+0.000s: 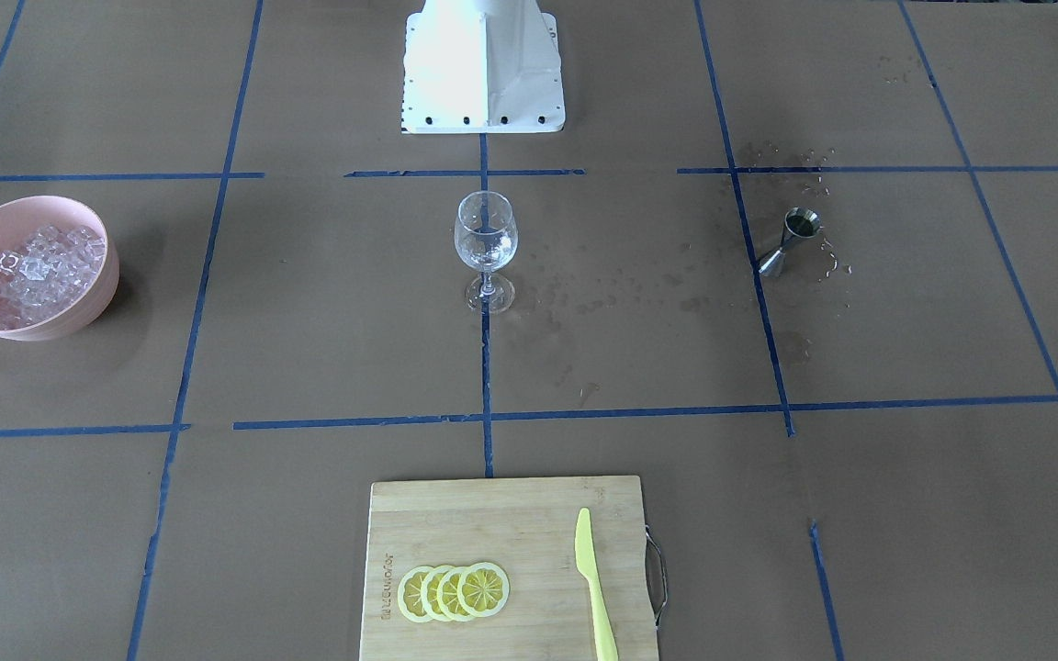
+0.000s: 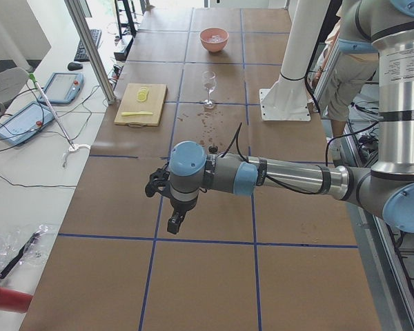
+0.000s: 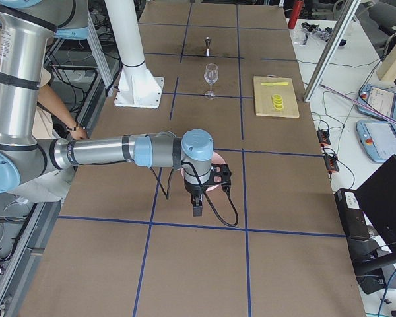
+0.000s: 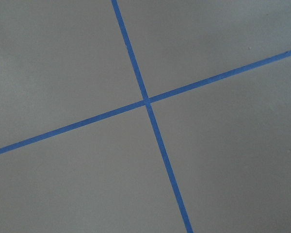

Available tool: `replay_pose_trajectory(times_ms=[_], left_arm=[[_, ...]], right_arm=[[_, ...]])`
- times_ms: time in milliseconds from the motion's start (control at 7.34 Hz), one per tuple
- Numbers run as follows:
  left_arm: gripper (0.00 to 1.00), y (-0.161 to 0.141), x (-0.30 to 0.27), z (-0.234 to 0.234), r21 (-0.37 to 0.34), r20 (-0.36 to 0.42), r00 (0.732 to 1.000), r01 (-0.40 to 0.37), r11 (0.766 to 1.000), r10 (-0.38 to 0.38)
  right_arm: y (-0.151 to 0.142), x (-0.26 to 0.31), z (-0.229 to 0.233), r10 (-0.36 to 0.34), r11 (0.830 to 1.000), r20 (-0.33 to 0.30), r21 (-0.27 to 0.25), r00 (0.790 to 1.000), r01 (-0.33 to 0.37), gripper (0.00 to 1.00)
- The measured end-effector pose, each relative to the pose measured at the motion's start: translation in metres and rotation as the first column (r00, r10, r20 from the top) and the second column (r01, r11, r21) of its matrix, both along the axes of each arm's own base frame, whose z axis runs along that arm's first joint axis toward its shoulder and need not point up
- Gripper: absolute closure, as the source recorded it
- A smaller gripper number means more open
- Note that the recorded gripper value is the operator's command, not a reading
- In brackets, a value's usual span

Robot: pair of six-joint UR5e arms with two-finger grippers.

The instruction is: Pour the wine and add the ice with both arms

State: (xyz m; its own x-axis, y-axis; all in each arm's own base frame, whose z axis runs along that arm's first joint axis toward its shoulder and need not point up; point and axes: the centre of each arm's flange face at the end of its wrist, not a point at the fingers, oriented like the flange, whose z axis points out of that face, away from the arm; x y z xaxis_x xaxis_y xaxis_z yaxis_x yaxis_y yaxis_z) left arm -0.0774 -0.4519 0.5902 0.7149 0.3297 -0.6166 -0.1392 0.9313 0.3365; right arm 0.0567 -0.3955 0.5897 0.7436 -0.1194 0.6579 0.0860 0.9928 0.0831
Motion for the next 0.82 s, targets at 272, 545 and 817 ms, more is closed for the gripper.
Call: replay_pose_trajectory(times_ms=[272, 545, 817], left_arm=[[0.00, -0.005, 0.001, -0.008, 0.039, 0.002, 1.000, -0.001, 0.999, 0.001], [0.00, -0.015, 0.001, -0.023, 0.150, 0.004, 1.000, -0.003, 0.989, 0.002], [0.00, -0.020, 0.001, -0.033, 0.298, 0.005, 1.000, -0.001, 0.955, 0.000]], right_arm=[[-0.019, 0.000, -0.019, 0.003, 0.999, 0.000, 0.044, 1.000, -0.003, 0.00], [-0.047, -0.001, -0.047, 0.005, 0.994, -0.002, 0.109, 1.000, -0.005, 0.00], [-0.064, -0.001, -0.069, 0.006, 0.986, 0.001, 0.168, 1.000, -0.006, 0.00]])
